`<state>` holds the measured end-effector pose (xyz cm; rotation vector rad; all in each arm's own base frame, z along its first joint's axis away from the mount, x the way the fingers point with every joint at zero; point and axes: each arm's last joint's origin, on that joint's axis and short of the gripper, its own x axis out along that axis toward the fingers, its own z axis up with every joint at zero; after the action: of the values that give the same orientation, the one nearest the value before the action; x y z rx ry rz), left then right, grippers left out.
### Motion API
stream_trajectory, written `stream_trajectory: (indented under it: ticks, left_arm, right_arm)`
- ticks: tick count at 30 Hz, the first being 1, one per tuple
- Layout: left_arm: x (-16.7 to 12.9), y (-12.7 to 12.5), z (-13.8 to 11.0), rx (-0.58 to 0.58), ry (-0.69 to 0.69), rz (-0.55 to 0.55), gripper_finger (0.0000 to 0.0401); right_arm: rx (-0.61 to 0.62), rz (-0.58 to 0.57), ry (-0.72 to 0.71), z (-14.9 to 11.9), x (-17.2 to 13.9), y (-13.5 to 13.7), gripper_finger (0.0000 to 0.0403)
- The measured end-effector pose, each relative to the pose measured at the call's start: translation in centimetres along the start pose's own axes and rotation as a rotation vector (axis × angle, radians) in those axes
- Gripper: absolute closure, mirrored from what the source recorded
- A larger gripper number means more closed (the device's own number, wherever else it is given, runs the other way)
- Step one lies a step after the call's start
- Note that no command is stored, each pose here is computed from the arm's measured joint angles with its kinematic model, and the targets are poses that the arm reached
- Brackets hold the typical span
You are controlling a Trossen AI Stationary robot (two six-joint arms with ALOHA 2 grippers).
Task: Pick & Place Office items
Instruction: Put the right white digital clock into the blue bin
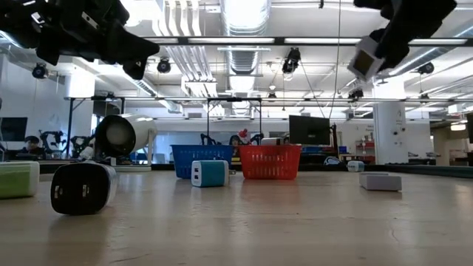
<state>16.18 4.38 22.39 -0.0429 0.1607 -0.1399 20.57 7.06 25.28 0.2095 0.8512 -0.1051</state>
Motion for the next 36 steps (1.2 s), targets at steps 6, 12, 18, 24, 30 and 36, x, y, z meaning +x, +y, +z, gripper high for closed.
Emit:
stream_trajectory:
  ticks: [6, 12, 18, 24, 30, 36]
  left_arm:
    - [0.0, 0.0, 0.0, -0.004, 0.003, -0.001, 0.0394]
    - [0.0, 0.0, 0.0, -0.001, 0.003, -0.001, 0.0394]
    - [0.0, 0.0, 0.2, 0.013, -0.023, -0.001, 0.0394]
    - [0.0, 0.0, 0.4, 0.019, -0.037, 0.000, 0.0394]
    - [0.0, 0.0, 0.3, 0.012, -0.025, -0.002, 0.0394]
    - [0.0, 0.0, 0.1, 0.010, -0.011, -0.004, 0.0394]
  right_arm:
    - [-0.006, 0.070, -0.304, -3.0, -0.9, -2.2, 0.0123]
    - [0.028, 0.032, -0.396, -5.9, -0.1, -4.2, 0.0123]
    - [0.054, -0.051, -0.391, -2.4, 0.4, -4.7, 0.0123]
    - [-0.071, -0.181, -0.313, 5.7, 2.9, -5.0, 0.0123]
    - [-0.227, -0.257, -0.147, 12.0, 9.6, -6.3, 0.0123]
    - [-0.293, -0.262, 0.003, 15.7, 15.9, -8.1, 0.0123]
